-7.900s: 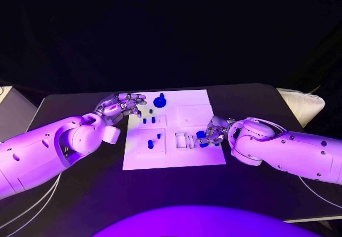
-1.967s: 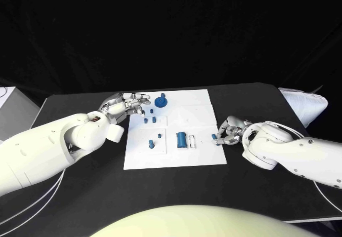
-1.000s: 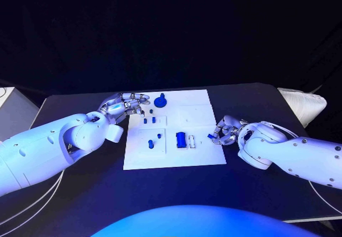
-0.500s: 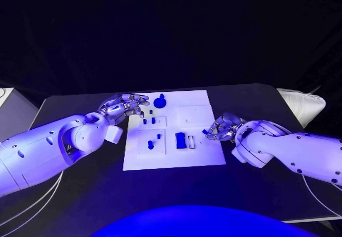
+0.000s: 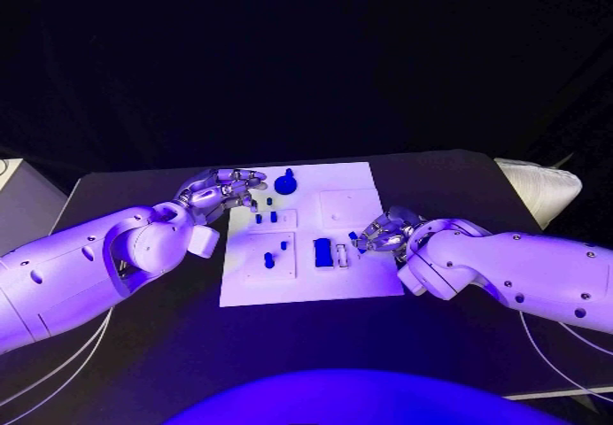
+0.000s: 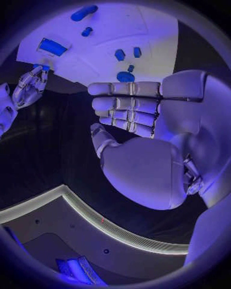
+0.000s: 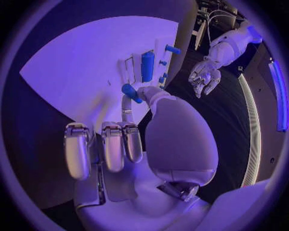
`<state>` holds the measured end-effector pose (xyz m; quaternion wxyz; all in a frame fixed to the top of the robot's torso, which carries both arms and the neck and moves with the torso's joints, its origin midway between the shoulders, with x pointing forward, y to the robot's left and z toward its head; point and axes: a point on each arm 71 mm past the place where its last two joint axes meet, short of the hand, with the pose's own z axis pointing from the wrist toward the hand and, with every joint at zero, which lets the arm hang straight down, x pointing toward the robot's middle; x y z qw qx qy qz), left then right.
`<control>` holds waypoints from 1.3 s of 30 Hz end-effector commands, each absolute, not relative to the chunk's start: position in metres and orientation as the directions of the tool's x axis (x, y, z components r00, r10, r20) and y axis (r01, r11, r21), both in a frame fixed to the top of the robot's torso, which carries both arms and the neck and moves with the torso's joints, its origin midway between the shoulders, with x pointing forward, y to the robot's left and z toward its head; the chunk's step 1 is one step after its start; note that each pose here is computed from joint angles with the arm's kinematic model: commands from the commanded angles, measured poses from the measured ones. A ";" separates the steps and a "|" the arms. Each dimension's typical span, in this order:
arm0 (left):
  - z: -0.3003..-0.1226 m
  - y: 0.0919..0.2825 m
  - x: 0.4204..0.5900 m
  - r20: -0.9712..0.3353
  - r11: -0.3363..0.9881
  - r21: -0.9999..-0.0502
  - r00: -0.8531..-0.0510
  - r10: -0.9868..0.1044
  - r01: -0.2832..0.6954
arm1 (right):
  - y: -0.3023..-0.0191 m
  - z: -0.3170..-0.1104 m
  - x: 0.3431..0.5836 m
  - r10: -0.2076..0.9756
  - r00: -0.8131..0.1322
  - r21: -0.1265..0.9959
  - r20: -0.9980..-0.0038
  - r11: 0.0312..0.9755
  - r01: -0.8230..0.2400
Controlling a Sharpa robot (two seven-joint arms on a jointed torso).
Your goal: Assemble the parts on the task board
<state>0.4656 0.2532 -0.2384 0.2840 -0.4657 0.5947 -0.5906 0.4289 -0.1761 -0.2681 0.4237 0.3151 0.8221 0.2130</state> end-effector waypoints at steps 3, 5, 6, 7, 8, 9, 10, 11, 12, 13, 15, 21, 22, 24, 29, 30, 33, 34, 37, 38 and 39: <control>-0.237 0.251 0.465 0.225 -0.142 -0.965 -0.413 -0.883 -0.221 | -0.170 -0.274 0.428 0.711 -0.466 0.617 -0.526 0.696 0.366; -0.237 0.251 0.465 0.225 -0.142 -0.965 -0.413 -0.882 -0.221 | -0.169 -0.275 0.428 0.702 -0.474 0.612 -0.531 0.705 0.358; -0.237 0.251 0.465 0.225 -0.142 -0.965 -0.414 -0.882 -0.222 | -0.168 -0.275 0.428 0.697 -0.478 0.609 -0.534 0.709 0.354; -0.237 0.251 0.465 0.225 -0.142 -0.965 -0.414 -0.882 -0.222 | -0.167 -0.276 0.428 0.693 -0.481 0.607 -0.537 0.713 0.350; -0.237 0.251 0.465 0.225 -0.142 -0.965 -0.414 -0.882 -0.222 | -0.167 -0.276 0.428 0.689 -0.484 0.605 -0.539 0.717 0.347; -0.237 0.252 0.465 0.225 -0.141 -0.965 -0.414 -0.882 -0.222 | -0.166 -0.276 0.428 0.686 -0.487 0.603 -0.541 0.720 0.343; -0.237 0.252 0.465 0.225 -0.141 -0.965 -0.414 -0.882 -0.223 | -0.165 -0.276 0.428 0.682 -0.490 0.601 -0.544 0.723 0.339; -0.237 0.252 0.465 0.225 -0.141 -0.965 -0.414 -0.882 -0.223 | -0.165 -0.276 0.428 0.678 -0.492 0.600 -0.546 0.726 0.336; -0.237 0.252 0.465 0.225 -0.141 -0.965 -0.414 -0.882 -0.223 | -0.164 -0.277 0.428 0.674 -0.495 0.598 -0.549 0.730 0.331; -0.237 0.252 0.465 0.225 -0.141 -0.965 -0.415 -0.882 -0.223 | -0.163 -0.277 0.428 0.670 -0.498 0.596 -0.551 0.734 0.327; -0.237 0.251 0.465 0.225 -0.141 -0.964 -0.415 -0.881 -0.223 | -0.162 -0.277 0.428 0.661 -0.504 0.591 -0.556 0.741 0.319; -0.237 0.252 0.464 0.225 -0.141 -0.964 -0.416 -0.881 -0.224 | -0.161 -0.280 0.429 0.641 -0.514 0.577 -0.570 0.758 0.306; -0.237 0.252 0.464 0.225 -0.141 -0.964 -0.416 -0.881 -0.224 | -0.160 -0.281 0.429 0.638 -0.516 0.574 -0.572 0.760 0.303; -0.237 0.252 0.464 0.225 -0.140 -0.964 -0.415 -0.882 -0.224 | -0.160 -0.282 0.429 0.631 -0.519 0.570 -0.576 0.766 0.298; -0.237 0.252 0.464 0.224 -0.140 -0.964 -0.415 -0.882 -0.225 | -0.159 -0.284 0.428 0.617 -0.528 0.562 -0.583 0.776 0.286; -0.237 0.252 0.464 0.224 -0.140 -0.964 -0.415 -0.882 -0.225 | -0.158 -0.284 0.428 0.615 -0.529 0.561 -0.585 0.778 0.284; -0.237 0.252 0.464 0.224 -0.140 -0.964 -0.415 -0.881 -0.225 | -0.158 -0.286 0.428 0.609 -0.533 0.557 -0.588 0.782 0.279; -0.237 0.252 0.464 0.224 -0.139 -0.964 -0.415 -0.881 -0.225 | -0.158 -0.286 0.428 0.607 -0.534 0.555 -0.589 0.784 0.278; -0.237 0.252 0.464 0.224 -0.139 -0.964 -0.415 -0.882 -0.225 | -0.157 -0.288 0.427 0.602 -0.538 0.552 -0.590 0.787 0.276; -0.237 0.253 0.464 0.224 -0.139 -0.964 -0.415 -0.882 -0.225 | -0.157 -0.288 0.427 0.601 -0.538 0.551 -0.591 0.788 0.275; -0.237 0.253 0.464 0.224 -0.139 -0.964 -0.415 -0.882 -0.225 | -0.157 -0.288 0.427 0.601 -0.538 0.551 -0.591 0.788 0.274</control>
